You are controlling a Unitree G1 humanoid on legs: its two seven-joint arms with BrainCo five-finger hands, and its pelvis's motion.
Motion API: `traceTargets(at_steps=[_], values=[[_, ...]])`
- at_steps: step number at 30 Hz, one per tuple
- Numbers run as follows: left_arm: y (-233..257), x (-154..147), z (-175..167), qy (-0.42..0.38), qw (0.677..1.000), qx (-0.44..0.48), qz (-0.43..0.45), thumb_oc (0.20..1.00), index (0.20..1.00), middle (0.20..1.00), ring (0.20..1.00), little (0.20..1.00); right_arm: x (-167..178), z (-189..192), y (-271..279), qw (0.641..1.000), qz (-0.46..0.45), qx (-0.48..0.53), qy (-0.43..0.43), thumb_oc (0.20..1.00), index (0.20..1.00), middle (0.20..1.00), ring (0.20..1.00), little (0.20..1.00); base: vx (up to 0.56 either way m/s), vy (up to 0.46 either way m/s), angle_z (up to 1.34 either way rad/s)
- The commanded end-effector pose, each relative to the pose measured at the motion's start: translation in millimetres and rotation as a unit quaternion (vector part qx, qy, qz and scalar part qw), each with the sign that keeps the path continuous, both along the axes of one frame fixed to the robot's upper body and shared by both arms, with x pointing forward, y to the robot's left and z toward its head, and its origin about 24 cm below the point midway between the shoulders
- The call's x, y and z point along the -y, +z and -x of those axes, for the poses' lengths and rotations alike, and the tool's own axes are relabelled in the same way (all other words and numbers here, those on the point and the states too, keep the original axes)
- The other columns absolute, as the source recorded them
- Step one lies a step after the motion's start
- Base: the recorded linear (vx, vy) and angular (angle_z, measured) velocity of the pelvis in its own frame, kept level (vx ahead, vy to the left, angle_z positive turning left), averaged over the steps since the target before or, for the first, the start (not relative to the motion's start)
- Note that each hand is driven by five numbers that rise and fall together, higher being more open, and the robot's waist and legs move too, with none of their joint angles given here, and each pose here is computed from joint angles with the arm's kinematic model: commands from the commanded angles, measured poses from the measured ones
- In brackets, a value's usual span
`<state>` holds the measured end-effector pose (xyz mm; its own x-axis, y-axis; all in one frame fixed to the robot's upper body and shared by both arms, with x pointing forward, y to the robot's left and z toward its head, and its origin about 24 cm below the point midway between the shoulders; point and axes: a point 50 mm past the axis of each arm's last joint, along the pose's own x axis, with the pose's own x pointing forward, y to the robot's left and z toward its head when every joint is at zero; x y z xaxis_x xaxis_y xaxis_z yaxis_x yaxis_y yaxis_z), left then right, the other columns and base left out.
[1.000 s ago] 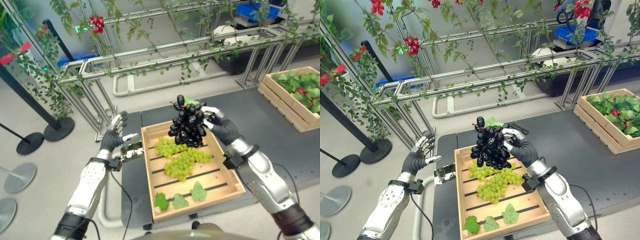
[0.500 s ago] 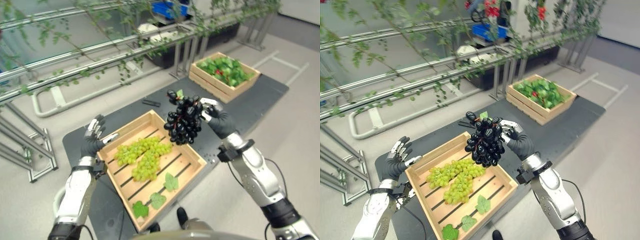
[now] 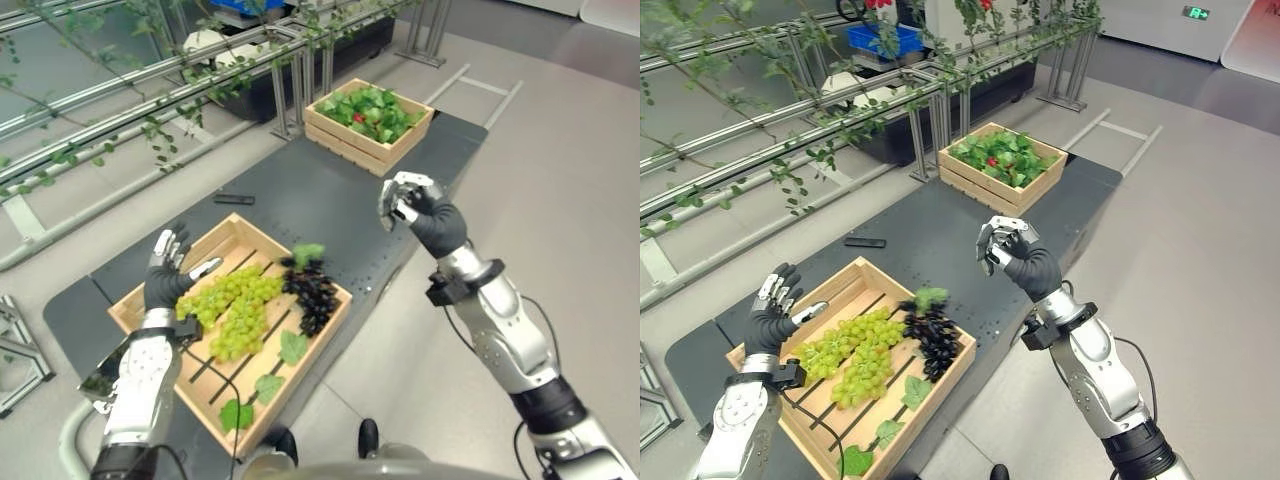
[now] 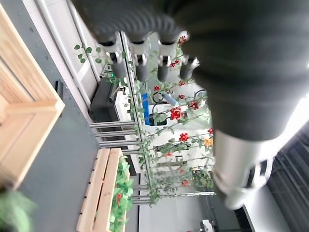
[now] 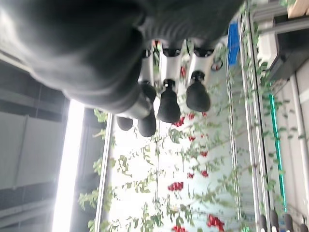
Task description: Pick up the fruits from the basket on one side to the basket on the other side
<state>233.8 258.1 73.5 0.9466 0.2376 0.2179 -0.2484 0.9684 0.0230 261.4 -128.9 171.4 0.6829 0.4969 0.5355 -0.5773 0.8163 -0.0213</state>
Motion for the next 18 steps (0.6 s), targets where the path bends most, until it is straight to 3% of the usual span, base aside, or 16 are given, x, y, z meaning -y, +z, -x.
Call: traceTargets(at_steps=[1,8,9,10,18], values=[[24,-12,8,0.007,0.998,0.045,-0.051,1.000,1.000,1.000,1.000,1.000,-2,2,26,0.995,-0.079,0.060,-0.004,0.200,0.200,0.200,0.200,0.200,-0.02,-0.060,-0.66],[18,-14,14,0.008,0.999,0.035,-0.037,1.000,1.000,1.000,1.000,1.000,-5,-2,21,0.998,-0.043,0.045,-0.005,0.200,0.200,0.200,0.200,0.200,-0.03,-0.146,-1.03],[16,-11,14,0.002,0.999,0.032,-0.031,1.000,1.000,1.000,1.000,1.000,-1,-1,19,0.998,-0.040,0.043,-0.009,0.558,0.558,0.558,0.558,0.558,0.04,-0.305,-1.07],[12,-8,14,-0.004,0.999,0.028,-0.017,1.000,1.000,1.000,1.000,1.000,6,0,16,0.998,-0.040,0.035,-0.022,1.000,1.000,1.000,1.000,1.000,0.02,-0.196,-0.93],[1,0,13,-0.022,1.000,0.009,0.005,1.000,1.000,1.000,1.000,1.000,21,2,6,0.998,-0.030,0.018,-0.053,1.000,1.000,1.000,1.000,1.000,0.02,-0.125,0.00]])
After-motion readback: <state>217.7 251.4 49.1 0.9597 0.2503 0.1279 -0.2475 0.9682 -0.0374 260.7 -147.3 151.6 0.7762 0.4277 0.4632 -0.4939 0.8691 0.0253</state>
